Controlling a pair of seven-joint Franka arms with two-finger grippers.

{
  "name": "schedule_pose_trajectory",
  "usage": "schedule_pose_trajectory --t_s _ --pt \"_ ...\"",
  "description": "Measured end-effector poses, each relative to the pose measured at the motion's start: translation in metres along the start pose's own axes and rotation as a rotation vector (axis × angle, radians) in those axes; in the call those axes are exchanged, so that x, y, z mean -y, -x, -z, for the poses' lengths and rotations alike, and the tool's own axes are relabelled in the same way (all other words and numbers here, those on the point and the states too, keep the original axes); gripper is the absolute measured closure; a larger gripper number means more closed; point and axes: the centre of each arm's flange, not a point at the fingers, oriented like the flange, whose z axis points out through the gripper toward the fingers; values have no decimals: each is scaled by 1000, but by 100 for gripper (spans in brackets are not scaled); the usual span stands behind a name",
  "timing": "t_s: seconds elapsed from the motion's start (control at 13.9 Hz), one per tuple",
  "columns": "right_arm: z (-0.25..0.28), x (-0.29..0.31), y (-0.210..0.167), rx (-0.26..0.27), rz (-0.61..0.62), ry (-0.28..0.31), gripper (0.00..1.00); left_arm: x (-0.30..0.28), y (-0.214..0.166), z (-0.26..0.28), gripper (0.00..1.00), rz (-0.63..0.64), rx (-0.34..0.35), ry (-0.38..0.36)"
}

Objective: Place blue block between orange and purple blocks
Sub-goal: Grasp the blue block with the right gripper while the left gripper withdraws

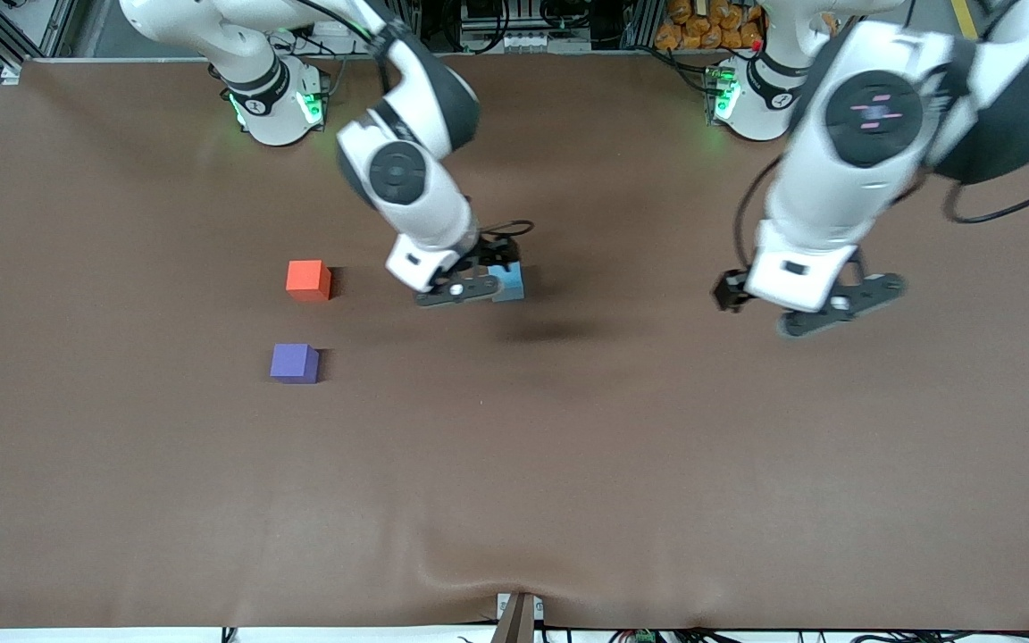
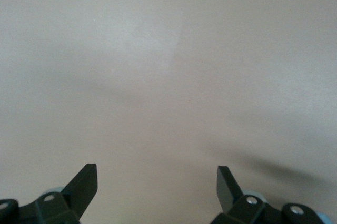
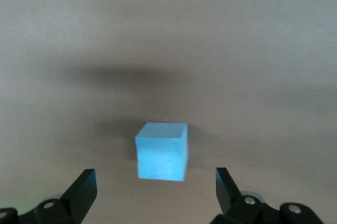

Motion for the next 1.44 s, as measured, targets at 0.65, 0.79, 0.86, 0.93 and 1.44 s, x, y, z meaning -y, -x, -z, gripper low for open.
schedule_pose_trajectory --t_s 0.65,0.79,0.86,0.93,1.44 --pt "-92 9 15 -13 -13 82 0 142 -36 16 0 -269 47 42" --pt "-110 13 18 -21 -19 79 0 157 -31 18 0 -338 70 39" --pt "-117 16 22 -19 -23 81 0 158 -27 21 0 -364 76 36" --pt "-120 20 26 -17 -23 84 0 157 -22 27 0 -374 71 36" --pt "-76 -2 -8 -12 -83 123 41 166 6 84 0 -343 -5 146"
